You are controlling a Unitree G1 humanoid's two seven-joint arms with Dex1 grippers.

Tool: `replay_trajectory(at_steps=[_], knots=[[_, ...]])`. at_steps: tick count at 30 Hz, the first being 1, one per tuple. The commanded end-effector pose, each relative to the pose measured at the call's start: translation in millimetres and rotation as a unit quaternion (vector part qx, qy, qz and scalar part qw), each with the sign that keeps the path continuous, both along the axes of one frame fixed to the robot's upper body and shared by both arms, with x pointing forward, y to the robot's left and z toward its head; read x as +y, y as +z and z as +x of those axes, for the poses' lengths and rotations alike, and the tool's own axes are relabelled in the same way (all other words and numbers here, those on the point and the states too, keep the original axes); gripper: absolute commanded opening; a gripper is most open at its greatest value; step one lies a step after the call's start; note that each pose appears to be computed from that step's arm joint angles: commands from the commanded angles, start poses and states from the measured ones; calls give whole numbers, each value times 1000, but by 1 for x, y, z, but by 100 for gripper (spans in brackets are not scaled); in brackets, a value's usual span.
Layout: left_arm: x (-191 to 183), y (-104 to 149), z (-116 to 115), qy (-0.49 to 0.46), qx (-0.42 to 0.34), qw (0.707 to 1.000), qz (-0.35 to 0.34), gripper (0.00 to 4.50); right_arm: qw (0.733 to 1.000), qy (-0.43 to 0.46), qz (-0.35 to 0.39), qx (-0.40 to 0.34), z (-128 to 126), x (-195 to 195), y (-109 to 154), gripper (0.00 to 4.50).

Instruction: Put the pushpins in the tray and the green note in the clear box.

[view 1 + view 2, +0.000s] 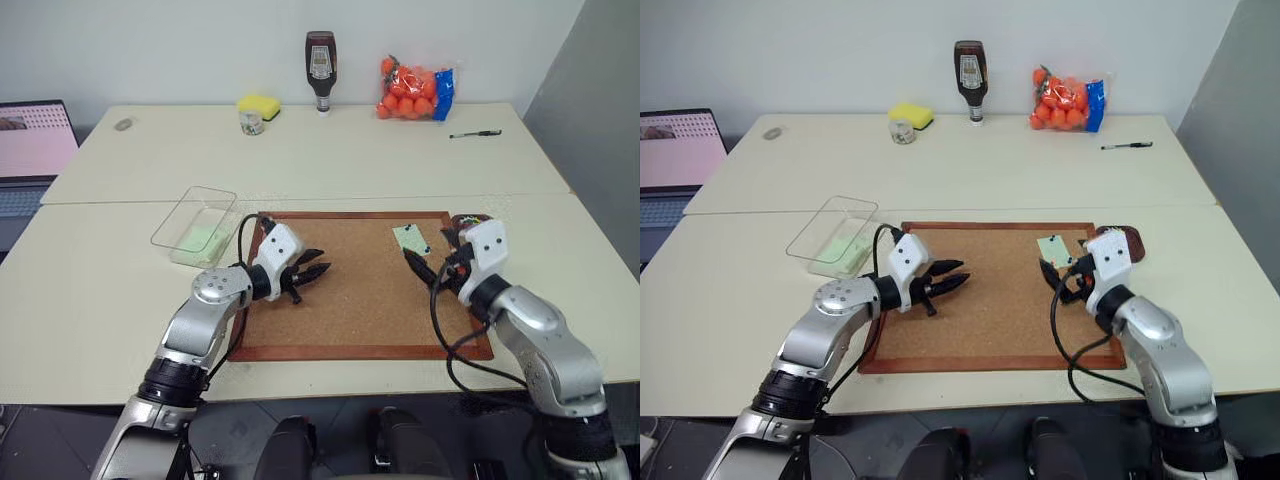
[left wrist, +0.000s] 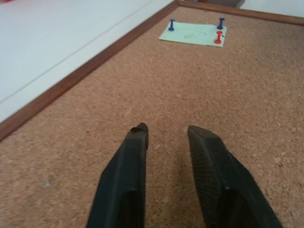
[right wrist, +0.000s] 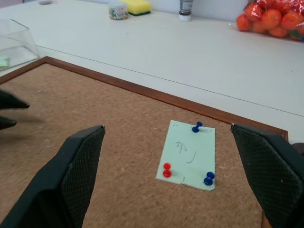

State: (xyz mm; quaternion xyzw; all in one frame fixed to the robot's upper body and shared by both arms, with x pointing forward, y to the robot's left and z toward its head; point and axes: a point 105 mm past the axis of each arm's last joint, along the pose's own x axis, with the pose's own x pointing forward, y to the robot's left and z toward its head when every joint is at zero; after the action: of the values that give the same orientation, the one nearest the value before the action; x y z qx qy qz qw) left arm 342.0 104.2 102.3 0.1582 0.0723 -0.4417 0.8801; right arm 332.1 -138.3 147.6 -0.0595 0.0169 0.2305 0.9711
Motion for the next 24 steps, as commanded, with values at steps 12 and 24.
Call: replay_trajectory(at_steps=[12, 24], knots=[[-2, -10, -1, 4, 17, 1000, 25, 5, 998, -42, 1, 41, 62, 0, -3, 450], [-2, -12, -4, 7, 17, 999, 27, 5, 998, -27, -6, 51, 81, 10, -17, 450]])
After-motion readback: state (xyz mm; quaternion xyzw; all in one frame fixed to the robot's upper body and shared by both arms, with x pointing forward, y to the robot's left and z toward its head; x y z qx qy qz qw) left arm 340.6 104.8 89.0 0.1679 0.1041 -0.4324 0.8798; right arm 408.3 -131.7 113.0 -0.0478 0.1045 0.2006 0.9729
